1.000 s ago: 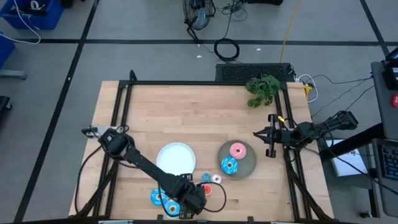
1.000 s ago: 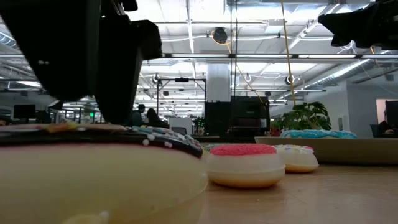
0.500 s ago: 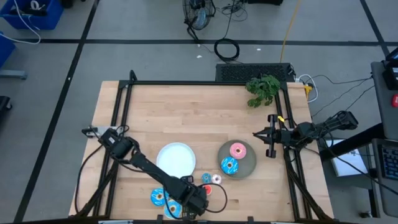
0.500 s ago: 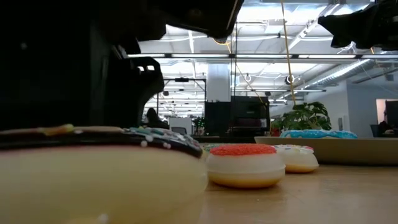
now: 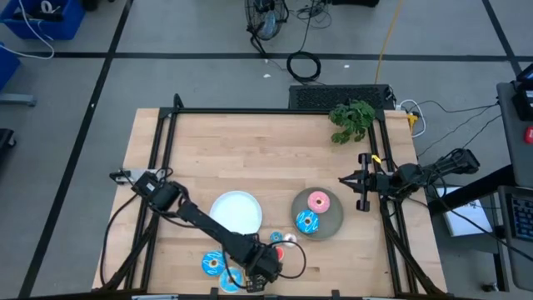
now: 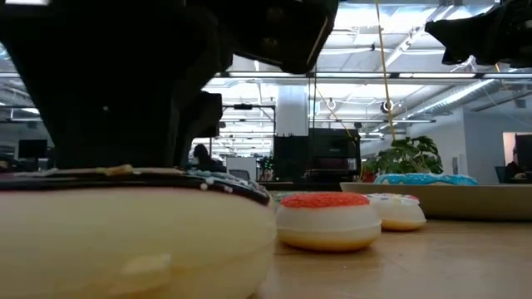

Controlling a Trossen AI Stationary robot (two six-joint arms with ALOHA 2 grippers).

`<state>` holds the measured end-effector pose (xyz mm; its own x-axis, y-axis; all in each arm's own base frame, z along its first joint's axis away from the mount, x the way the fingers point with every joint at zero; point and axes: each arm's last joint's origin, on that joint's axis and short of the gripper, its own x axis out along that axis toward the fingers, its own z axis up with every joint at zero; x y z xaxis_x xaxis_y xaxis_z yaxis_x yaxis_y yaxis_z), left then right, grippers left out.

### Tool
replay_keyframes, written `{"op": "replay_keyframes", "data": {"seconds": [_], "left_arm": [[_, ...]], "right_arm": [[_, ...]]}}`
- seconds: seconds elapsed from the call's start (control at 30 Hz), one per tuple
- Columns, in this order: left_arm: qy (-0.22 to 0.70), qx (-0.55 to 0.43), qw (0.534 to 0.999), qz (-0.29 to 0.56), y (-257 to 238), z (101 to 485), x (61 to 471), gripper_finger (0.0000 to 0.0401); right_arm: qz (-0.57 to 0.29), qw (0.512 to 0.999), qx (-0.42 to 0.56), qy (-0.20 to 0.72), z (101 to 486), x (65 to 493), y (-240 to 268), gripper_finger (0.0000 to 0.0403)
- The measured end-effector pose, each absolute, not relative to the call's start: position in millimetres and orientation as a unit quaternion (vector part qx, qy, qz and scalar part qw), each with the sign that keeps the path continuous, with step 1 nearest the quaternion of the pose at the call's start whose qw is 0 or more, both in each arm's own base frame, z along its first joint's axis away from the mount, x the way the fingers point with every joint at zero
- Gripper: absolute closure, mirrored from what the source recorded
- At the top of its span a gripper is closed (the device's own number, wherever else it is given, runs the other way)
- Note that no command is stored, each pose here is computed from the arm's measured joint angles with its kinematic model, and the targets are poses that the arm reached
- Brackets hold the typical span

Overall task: Pick & Place donuts
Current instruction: Put the large black donut on the gray plate

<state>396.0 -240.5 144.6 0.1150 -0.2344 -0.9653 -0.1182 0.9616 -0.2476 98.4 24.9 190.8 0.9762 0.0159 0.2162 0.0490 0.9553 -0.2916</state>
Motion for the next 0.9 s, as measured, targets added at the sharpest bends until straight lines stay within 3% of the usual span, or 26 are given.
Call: {"op": "replay_keyframes", "data": {"seconds": [0.17,0.3,0.53,0.73,0.9], "left_arm": [[0.664,-0.131,0.735,-0.050,-231.1,173.6,389.4,0.0372],[0.626,-0.098,0.773,-0.039,-219.3,219.6,378.2,0.0378],[0.514,-0.106,0.848,0.069,-170.8,301.9,361.1,0.0383],[0.509,-0.116,0.848,0.093,-140.1,314.7,362.7,0.0386],[0.509,-0.126,0.849,0.067,-126.1,297.2,388.2,0.0386]], "right_arm": [[-0.008,0.983,-0.149,-0.109,190.8,98.5,24.9,0.0403],[-0.007,0.983,-0.150,-0.106,190.3,98.6,25.0,0.0403],[-0.007,0.983,-0.146,-0.108,190.7,98.6,25.0,0.0403],[-0.005,0.985,-0.133,-0.108,190.7,98.6,25.0,0.0403],[-0.004,0.986,-0.125,-0.108,190.6,98.6,25.0,0.0403]]}}
